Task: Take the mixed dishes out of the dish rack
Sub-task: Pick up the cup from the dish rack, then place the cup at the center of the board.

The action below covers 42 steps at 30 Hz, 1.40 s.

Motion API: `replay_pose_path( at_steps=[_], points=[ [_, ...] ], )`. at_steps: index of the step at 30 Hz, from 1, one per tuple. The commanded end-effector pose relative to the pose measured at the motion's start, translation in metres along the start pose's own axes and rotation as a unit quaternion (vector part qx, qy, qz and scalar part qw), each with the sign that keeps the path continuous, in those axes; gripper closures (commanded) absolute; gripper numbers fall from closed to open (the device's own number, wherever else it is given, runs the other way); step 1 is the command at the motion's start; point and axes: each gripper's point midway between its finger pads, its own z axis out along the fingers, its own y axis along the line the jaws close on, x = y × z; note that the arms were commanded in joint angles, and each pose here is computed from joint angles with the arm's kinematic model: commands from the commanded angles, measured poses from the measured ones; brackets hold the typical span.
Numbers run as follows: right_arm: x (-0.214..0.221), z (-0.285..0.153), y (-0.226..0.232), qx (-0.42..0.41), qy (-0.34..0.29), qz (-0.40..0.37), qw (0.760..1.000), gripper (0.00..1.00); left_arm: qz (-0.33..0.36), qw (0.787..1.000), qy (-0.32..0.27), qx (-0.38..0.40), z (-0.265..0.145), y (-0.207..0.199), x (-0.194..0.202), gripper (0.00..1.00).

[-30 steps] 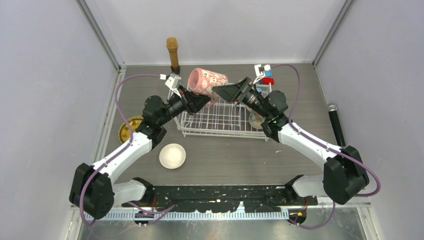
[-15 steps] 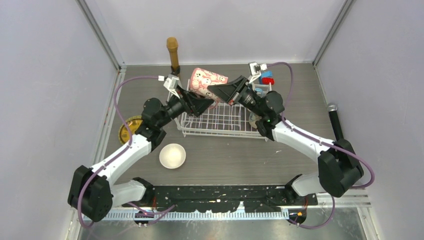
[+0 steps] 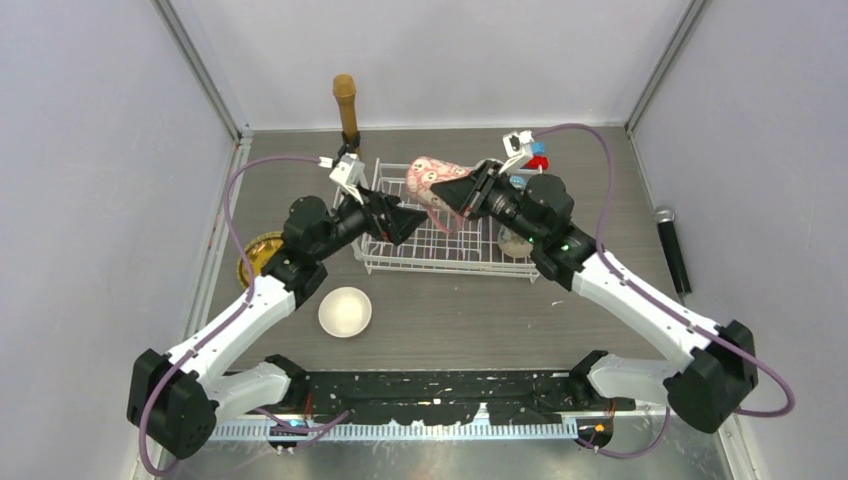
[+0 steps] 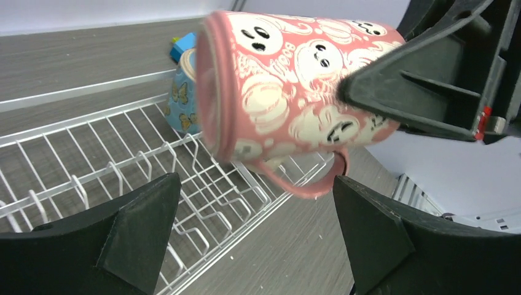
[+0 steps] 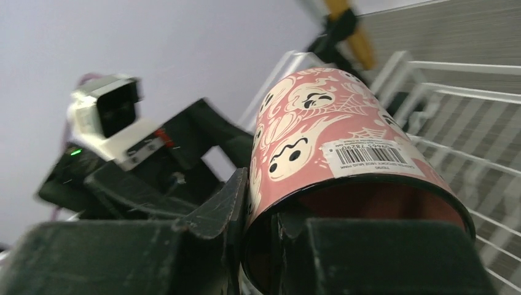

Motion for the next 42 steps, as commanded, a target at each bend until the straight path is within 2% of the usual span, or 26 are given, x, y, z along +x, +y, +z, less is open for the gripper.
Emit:
replay_pose_path(
  at_steps=[1, 2, 3, 5, 11, 13, 20, 22, 24, 25, 30, 36, 40, 42],
  points=[
    [-0.077, -0.043, -0.011, 0.166, -0.102, -0.1, 0.976, 1.0, 0.029, 0.999, -0.023, -0.01, -0.008, -0.006, -0.026, 0.0],
    [-0.085, -0.057, -0.027, 0.226, -0.105, -0.118, 0.961, 1.0, 0.029, 0.999, -0.02, -0.012, -0.008, -0.006, -0.024, 0.0],
    [-0.092, -0.066, -0.03, 0.252, -0.112, -0.127, 0.953, 1.0, 0.03, 0.999, -0.017, -0.013, -0.008, -0.005, -0.023, 0.0],
    [-0.107, -0.093, -0.049, 0.337, -0.115, -0.158, 0.921, 1.0, 0.031, 0.999, -0.012, -0.014, -0.009, -0.004, -0.021, 0.0],
    [-0.137, -0.174, -0.099, 0.559, -0.079, -0.228, 0.793, 1.0, 0.042, 0.999, -0.005, -0.016, -0.011, -0.001, -0.014, 0.0],
    [-0.143, -0.196, -0.114, 0.604, -0.069, -0.229, 0.76, 1.0, 0.039, 0.999, -0.001, -0.018, -0.009, 0.001, -0.011, 0.0],
    [-0.146, -0.256, -0.169, 0.719, -0.021, -0.19, 0.668, 1.0, 0.024, 0.999, 0.021, 0.004, 0.002, 0.001, 0.004, 0.0],
    [-0.142, -0.267, -0.184, 0.736, -0.005, -0.175, 0.654, 1.0, 0.021, 0.999, 0.027, 0.004, 0.004, 0.003, 0.008, 0.0],
    [-0.133, -0.272, -0.202, 0.743, 0.021, -0.156, 0.65, 1.0, 0.019, 0.999, 0.032, 0.008, 0.006, 0.002, 0.01, 0.0],
    [-0.125, -0.27, -0.21, 0.739, 0.04, -0.146, 0.657, 1.0, 0.018, 0.999, 0.034, 0.009, 0.007, 0.003, 0.012, 0.0],
    [-0.111, -0.294, -0.253, 0.774, 0.085, -0.103, 0.619, 1.0, 0.014, 0.999, 0.037, 0.008, 0.008, 0.005, 0.015, 0.0],
    [-0.091, -0.292, -0.284, 0.737, 0.077, -0.032, 0.671, 1.0, 0.016, 0.999, 0.034, 0.008, 0.006, 0.004, 0.014, 0.0],
    [-0.084, -0.291, -0.296, 0.728, 0.067, -0.02, 0.682, 1.0, 0.016, 0.999, 0.033, 0.005, 0.006, 0.005, 0.014, 0.0],
    [-0.076, -0.293, -0.304, 0.731, 0.082, -0.012, 0.677, 1.0, 0.014, 0.999, 0.035, 0.006, 0.007, 0.005, 0.015, 0.0]
  ],
)
